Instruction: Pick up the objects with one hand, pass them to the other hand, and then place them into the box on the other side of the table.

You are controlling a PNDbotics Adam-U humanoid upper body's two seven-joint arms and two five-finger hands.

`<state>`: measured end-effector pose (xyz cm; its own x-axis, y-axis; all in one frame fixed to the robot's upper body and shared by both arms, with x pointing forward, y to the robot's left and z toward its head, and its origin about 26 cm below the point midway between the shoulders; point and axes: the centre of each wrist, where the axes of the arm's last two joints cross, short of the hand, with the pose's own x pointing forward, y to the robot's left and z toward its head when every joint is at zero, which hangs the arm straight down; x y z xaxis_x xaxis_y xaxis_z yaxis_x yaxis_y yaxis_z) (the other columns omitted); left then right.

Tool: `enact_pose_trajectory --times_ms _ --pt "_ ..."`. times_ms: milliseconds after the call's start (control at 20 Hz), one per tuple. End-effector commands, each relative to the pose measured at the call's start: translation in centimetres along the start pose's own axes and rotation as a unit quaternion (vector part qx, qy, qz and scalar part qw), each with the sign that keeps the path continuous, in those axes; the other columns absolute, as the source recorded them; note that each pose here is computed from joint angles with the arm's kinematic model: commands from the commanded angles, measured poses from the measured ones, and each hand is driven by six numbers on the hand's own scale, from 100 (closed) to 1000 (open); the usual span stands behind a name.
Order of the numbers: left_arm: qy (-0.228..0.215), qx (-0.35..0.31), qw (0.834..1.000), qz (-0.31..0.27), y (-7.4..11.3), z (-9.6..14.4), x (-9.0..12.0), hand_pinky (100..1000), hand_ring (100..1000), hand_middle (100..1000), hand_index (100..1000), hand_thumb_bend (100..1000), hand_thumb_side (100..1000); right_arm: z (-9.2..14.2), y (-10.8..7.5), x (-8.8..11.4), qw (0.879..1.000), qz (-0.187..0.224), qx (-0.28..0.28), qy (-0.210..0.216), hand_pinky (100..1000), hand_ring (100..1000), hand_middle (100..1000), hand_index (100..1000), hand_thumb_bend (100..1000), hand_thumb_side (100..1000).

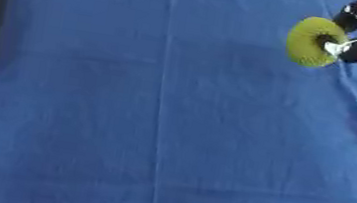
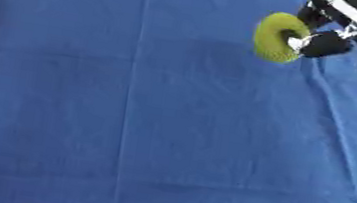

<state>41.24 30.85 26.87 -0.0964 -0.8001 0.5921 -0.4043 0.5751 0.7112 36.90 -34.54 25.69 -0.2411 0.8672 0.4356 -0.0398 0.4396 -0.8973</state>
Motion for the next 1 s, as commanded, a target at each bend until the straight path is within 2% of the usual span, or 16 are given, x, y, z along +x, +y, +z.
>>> enact_pose_trajectory --times_ms 50,300,600,750,800,850,1000 --pt "-0.018 0.011 1.000 0.000 1.2 -0.3 1.0 821 627 604 699 100 455 -0.2 -1.1 1.3 0.999 -0.008 -0.030 -0.025 752 573 401 468 138 100" --pt "-0.033 0.010 0.999 0.006 1.4 -0.2 1.9 821 626 603 698 100 452 -1.2 -0.1 2.8 0.996 -0.044 -0.048 -0.058 739 564 393 465 113 100" --pt "-0.049 0.007 0.999 0.012 1.5 -0.3 3.1 821 626 603 698 100 447 -2.4 1.2 4.4 0.993 -0.068 -0.050 -0.087 732 559 389 463 100 100" --pt "-0.070 0.000 0.997 0.017 1.5 -0.3 4.4 821 626 603 699 100 441 -3.1 2.1 5.3 0.990 -0.081 -0.049 -0.101 729 557 387 462 100 100" --pt "-0.077 -0.002 0.997 0.018 1.5 -0.3 4.8 821 627 603 699 100 486 -3.4 2.3 5.5 0.990 -0.085 -0.048 -0.105 727 555 386 462 100 100" --pt "-0.087 -0.006 0.996 0.020 1.5 -0.3 5.4 821 627 604 700 100 438 -3.6 2.6 5.8 0.989 -0.090 -0.047 -0.110 726 554 385 462 100 100" --pt "-0.113 -0.018 0.993 0.023 1.5 -0.2 7.1 820 629 605 701 100 429 -4.2 3.5 6.5 0.987 -0.100 -0.045 -0.121 725 552 384 460 100 100"
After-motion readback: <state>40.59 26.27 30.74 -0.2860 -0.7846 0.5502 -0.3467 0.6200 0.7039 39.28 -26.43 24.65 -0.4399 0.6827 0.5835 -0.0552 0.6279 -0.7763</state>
